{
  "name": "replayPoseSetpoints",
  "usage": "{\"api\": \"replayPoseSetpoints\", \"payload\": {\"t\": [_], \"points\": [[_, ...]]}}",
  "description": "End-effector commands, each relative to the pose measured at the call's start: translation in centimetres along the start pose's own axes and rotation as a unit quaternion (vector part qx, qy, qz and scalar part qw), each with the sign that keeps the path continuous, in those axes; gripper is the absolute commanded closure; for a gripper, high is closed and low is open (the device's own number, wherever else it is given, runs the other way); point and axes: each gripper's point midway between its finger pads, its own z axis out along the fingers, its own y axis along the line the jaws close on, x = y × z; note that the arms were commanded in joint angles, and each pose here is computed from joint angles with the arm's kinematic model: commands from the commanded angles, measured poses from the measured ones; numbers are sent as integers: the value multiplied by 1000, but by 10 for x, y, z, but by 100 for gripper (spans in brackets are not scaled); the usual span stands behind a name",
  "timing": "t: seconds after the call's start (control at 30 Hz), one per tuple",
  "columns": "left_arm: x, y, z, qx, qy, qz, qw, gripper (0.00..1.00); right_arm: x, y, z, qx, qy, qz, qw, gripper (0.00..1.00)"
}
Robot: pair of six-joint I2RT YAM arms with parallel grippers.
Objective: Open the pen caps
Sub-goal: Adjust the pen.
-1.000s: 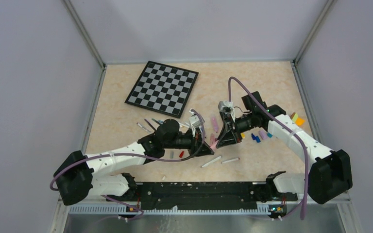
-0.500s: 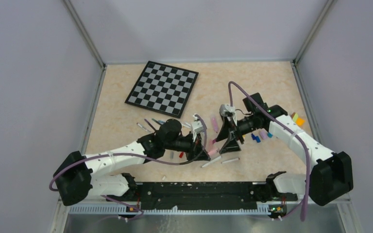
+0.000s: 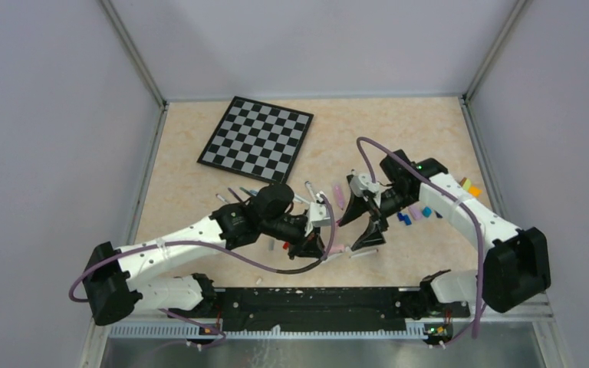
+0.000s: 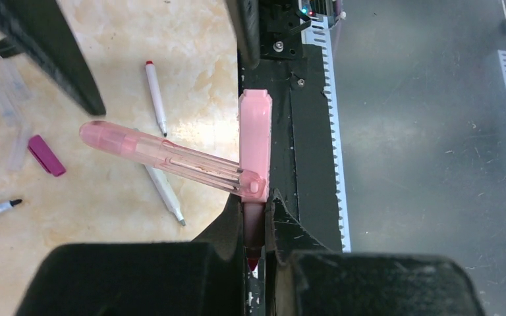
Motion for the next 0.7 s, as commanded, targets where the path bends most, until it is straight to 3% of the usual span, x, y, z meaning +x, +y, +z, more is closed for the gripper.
{"api": "replayPoseSetpoints", "payload": {"t": [0.0, 0.23, 0.67], "points": [[-11, -2, -8, -8, 27, 81, 996, 100, -15, 2, 9, -47, 2, -83, 995, 28], [-5, -2, -5, -21, 69, 104, 992, 100, -27, -3, 8, -54, 1, -94, 994, 22], [-15, -14, -5, -9, 59, 126, 990, 100, -24, -4, 15, -71, 8, -66, 995, 22]]}}
